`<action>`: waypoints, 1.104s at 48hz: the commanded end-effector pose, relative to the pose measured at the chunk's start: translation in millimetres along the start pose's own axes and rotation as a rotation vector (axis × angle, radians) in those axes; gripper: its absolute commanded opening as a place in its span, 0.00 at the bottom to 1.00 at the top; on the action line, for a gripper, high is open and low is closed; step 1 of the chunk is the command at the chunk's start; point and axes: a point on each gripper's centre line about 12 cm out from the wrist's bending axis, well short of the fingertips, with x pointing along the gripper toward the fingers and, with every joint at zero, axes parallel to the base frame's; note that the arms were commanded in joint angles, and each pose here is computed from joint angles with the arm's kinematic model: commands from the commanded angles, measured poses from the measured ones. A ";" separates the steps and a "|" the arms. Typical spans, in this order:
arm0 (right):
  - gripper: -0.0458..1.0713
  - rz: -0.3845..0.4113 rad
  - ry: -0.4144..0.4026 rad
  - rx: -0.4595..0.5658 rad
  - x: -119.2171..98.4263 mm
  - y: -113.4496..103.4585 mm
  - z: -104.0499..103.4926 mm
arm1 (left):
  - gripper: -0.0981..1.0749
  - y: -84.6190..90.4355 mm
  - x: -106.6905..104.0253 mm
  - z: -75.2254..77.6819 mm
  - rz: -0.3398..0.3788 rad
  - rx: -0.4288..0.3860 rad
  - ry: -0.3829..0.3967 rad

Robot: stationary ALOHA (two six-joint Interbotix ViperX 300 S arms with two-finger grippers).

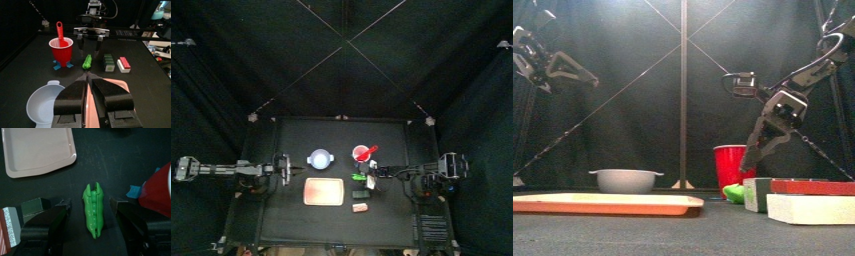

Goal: Grab green sushi roll

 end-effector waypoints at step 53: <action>0.87 0.179 0.097 -0.015 -10.8 77.5 -3.0 | 0.55 0.3 1.4 4.3 0.002 0.000 -0.012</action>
